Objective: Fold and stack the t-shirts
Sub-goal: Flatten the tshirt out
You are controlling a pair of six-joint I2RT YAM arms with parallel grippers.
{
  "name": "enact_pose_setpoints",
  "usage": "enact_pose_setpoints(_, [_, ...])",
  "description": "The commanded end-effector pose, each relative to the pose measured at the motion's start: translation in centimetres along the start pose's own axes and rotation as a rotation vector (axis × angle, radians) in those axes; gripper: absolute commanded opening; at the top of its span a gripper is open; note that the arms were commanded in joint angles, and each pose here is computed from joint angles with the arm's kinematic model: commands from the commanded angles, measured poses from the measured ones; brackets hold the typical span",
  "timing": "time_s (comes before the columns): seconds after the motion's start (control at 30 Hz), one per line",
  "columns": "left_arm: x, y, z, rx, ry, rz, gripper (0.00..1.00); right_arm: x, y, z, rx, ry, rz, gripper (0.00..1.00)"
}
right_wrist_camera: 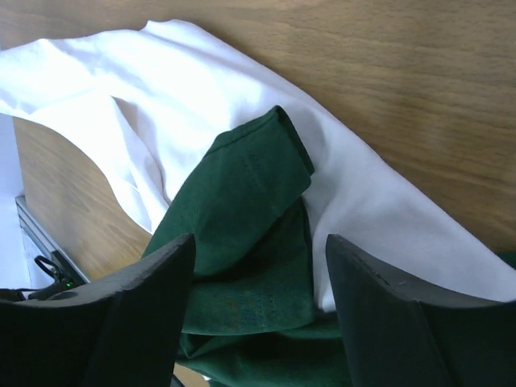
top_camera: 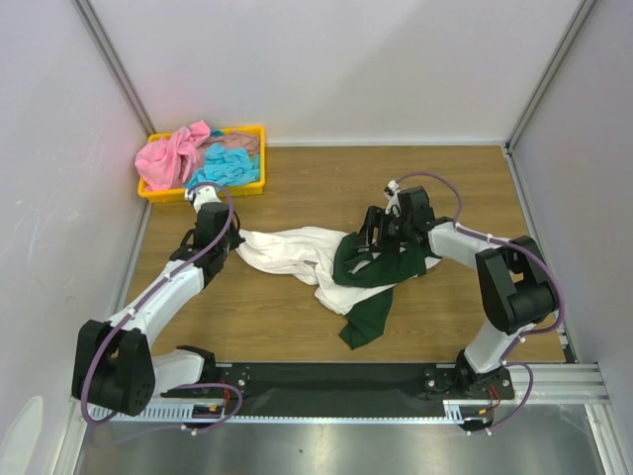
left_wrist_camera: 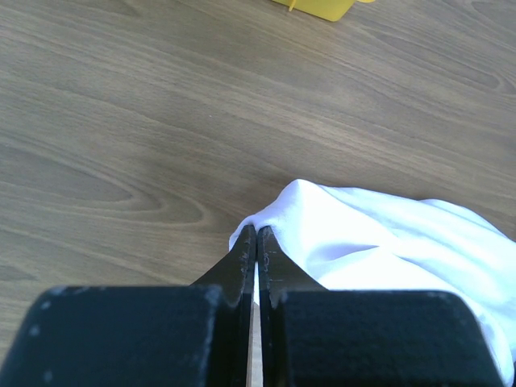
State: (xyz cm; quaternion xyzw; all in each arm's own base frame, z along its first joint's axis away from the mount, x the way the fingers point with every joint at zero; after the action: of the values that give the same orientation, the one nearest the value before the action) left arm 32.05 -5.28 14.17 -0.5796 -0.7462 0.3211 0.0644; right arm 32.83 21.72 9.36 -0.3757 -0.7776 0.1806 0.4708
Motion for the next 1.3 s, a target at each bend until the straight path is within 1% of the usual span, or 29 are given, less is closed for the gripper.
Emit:
enact_pose_setpoints(0.0, [-0.4,-0.2,-1.1,-0.037,-0.02,0.027,0.0,0.6,0.0,-0.3,-0.012,0.029,-0.003,0.69])
enact_pose_setpoints(0.1, [-0.4,-0.3,-1.1,-0.038,-0.017,0.027,0.0,1.0,-0.1,0.0,-0.01,0.022,0.006,0.62])
enact_pose_setpoints(0.13, [-0.4,-0.4,-1.2,-0.043,-0.019,0.03,0.0,1.2,-0.2,0.0,-0.01,0.017,0.009,0.52])
enact_pose_setpoints(0.2, [-0.4,-0.4,-1.1,-0.042,-0.018,0.032,0.0,1.9,-0.3,-0.1,-0.008,0.004,-0.004,0.37])
enact_pose_setpoints(0.23, [-0.4,-0.4,-1.2,-0.045,-0.017,0.033,0.0,2.2,-0.4,-0.4,-0.013,0.001,-0.009,0.22])
enact_pose_setpoints(0.33, [-0.2,-0.6,-1.2,-0.052,-0.014,0.03,0.0,3.8,-0.8,-1.4,-0.038,-0.019,-0.045,0.0])
enact_pose_setpoints(0.5, [-0.2,-1.1,-1.5,-0.071,-0.019,0.038,0.0,6.5,-1.7,-3.8,-0.111,-0.092,-0.088,0.0])
enact_pose_setpoints(0.57, [-0.1,-1.2,-1.5,-0.076,-0.021,0.041,0.0,8.2,-2.0,-5.7,-0.166,-0.137,-0.127,0.0])
enact_pose_setpoints(0.73, [-0.1,-1.4,-1.5,-0.082,-0.026,0.045,0.0,11.1,-1.1,-8.8,-0.219,-0.243,-0.163,0.0])
enact_pose_setpoints(0.87, [0.0,-1.6,-1.6,-0.091,-0.032,0.047,0.0,11.3,-0.4,-11.2,-0.246,-0.292,-0.117,0.0])
enact_pose_setpoints(0.93, [0.1,-1.7,-1.8,-0.099,-0.035,0.038,0.0,11.3,-1.0,-12.9,-0.289,-0.321,-0.078,0.0])
enact_pose_setpoints(1.1, [1.0,-2.3,-2.6,-0.144,-0.052,-0.012,0.0,10.4,-4.7,-17.1,-0.434,-0.363,0.027,0.0])
enact_pose_setpoints(1.27, [1.2,-2.9,-3.6,-0.183,-0.062,-0.018,0.0,8.1,-7.7,-19.1,-0.511,-0.394,0.157,0.0])
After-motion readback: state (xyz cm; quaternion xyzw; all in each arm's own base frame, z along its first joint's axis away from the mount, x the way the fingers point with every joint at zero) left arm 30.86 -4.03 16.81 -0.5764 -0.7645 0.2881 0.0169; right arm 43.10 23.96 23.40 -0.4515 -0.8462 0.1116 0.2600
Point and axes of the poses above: each gripper's point midway between its finger pads, its own y axis out along the fingers, its own x axis along the line the jaws close on, z = x × y, the point moved 3 cm from there along -y, back along the fingers, and after that the axes turned 4 degrees about -y, right-handed, at the moved point
